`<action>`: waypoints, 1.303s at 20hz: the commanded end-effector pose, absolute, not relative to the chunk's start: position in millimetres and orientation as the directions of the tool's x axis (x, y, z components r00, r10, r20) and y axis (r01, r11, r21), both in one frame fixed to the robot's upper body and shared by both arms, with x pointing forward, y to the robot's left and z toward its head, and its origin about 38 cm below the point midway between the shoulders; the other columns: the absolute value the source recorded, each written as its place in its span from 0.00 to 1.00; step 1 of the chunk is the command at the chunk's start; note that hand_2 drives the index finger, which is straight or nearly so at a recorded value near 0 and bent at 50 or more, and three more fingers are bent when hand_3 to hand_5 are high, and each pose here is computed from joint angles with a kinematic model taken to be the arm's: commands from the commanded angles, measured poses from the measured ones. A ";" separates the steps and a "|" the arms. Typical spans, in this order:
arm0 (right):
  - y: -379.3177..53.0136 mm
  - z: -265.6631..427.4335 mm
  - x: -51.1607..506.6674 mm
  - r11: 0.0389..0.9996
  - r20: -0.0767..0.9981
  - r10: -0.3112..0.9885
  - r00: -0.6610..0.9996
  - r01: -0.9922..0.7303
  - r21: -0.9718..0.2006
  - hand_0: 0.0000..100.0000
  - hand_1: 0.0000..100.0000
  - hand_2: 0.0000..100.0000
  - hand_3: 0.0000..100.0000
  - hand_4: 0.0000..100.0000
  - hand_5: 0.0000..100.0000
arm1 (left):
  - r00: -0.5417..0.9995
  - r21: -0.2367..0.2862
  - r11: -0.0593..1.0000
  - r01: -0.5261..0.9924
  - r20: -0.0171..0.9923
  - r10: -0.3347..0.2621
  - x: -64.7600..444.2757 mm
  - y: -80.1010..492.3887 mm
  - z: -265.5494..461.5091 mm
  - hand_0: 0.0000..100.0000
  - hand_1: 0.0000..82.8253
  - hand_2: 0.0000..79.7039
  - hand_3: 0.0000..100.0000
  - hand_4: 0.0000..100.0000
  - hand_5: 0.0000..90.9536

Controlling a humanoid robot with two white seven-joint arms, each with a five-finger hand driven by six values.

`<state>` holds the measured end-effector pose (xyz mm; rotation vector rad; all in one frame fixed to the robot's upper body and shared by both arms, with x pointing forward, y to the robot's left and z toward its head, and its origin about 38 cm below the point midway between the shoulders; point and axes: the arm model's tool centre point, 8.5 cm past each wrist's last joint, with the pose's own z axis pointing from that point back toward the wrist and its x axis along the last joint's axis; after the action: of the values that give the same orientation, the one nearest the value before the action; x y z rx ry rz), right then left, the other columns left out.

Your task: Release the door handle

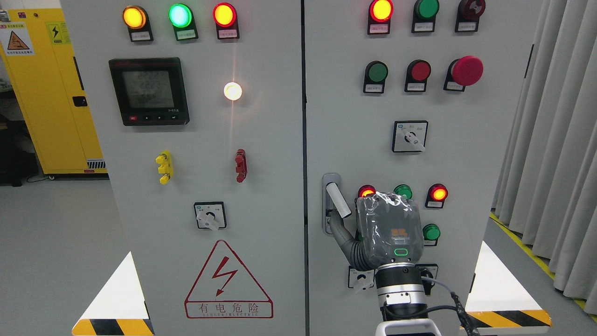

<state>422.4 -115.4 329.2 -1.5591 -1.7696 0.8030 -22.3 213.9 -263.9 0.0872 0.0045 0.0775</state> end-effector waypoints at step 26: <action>-129.4 332.0 423.0 0.103 0.082 0.995 -0.062 0.615 -0.782 0.41 0.38 1.00 1.00 1.00 1.00 | 0.997 0.085 0.993 -0.079 0.014 0.078 -17.0 213.4 -264.3 0.12 0.67 0.00 0.00 0.00 0.00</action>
<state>422.0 -124.3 332.0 -1.5765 -1.7638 0.7715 -22.3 213.9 -263.9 0.0872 0.0045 0.0775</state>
